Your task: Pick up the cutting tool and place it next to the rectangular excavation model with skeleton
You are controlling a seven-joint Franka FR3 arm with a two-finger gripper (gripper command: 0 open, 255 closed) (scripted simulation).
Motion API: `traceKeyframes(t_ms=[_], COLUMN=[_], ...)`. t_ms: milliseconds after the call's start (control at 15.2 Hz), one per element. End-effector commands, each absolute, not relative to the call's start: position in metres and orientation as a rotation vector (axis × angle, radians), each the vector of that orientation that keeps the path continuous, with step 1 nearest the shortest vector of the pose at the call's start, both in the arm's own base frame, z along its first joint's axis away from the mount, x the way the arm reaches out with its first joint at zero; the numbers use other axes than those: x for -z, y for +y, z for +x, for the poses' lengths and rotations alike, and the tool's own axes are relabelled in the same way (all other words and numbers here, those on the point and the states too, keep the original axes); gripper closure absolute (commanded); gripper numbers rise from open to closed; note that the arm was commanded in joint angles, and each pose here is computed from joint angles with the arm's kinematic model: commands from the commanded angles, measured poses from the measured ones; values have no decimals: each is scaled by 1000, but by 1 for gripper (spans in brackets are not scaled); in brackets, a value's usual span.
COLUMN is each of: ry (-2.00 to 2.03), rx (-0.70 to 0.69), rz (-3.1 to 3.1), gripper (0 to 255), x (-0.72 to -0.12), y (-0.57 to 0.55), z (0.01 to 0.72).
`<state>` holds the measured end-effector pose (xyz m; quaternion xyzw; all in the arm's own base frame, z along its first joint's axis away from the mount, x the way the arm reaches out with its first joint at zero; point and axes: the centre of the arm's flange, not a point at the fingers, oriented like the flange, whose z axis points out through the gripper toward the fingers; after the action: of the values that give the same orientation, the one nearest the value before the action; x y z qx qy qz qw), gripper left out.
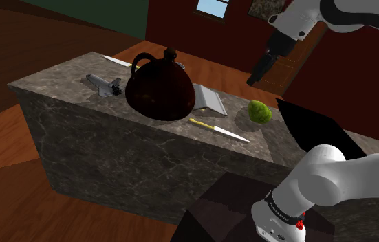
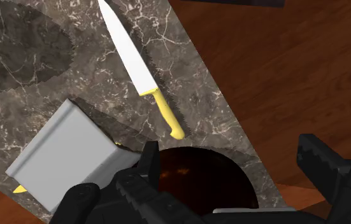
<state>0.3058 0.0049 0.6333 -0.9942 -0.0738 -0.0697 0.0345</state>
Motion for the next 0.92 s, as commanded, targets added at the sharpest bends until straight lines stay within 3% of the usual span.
traceKeyframes(t_ms=[0,858], ry=[-227,-578], rx=[214,-97], rz=[-3057,-2994], gripper=[0,0], x=[-633,-485], y=[5,-43], z=[306,409])
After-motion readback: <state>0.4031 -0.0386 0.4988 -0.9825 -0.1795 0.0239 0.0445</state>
